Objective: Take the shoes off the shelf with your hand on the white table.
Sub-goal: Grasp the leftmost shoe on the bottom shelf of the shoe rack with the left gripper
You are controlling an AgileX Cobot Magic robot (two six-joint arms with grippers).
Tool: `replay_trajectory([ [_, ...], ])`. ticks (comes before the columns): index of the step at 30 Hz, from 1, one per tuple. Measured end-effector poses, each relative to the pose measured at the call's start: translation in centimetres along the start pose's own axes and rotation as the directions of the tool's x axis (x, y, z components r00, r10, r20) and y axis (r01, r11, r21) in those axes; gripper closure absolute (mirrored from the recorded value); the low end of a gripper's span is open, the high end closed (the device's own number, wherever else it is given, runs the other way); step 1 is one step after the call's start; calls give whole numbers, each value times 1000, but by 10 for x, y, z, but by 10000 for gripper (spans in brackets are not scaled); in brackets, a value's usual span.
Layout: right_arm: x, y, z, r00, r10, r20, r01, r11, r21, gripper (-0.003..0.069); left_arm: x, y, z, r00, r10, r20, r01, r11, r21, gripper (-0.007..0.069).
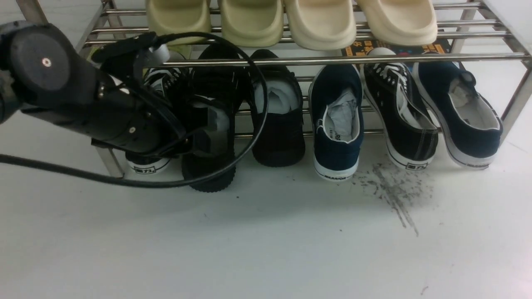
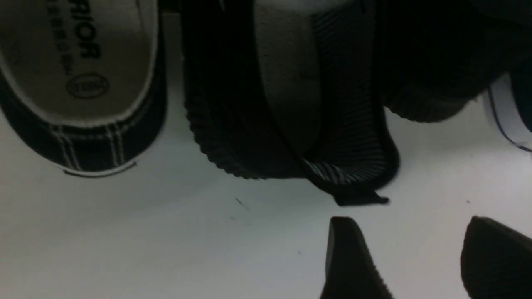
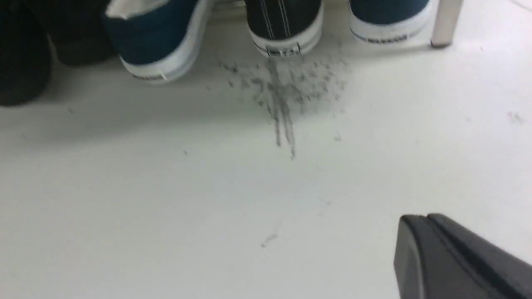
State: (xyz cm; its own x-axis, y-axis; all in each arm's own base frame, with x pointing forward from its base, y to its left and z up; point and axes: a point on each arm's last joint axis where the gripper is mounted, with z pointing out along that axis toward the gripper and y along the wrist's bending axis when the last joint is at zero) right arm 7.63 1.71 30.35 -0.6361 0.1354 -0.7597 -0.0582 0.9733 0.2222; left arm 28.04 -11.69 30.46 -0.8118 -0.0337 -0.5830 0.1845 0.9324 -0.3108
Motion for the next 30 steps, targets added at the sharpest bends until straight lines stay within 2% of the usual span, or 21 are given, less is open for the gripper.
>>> replay_trajectory([
  [6,-3,-4,14,993,-12,-121,18,999,43,659,-9,7,20,996,-29,83,33,998,-45,230],
  [26,-4,-5,16,992,-19,-128,26,998,52,653,-18,18,72,983,61,174,-45,995,-92,229],
  [30,-4,-5,16,992,-19,-128,26,998,52,648,-21,19,77,975,84,205,-66,993,-94,249],
])
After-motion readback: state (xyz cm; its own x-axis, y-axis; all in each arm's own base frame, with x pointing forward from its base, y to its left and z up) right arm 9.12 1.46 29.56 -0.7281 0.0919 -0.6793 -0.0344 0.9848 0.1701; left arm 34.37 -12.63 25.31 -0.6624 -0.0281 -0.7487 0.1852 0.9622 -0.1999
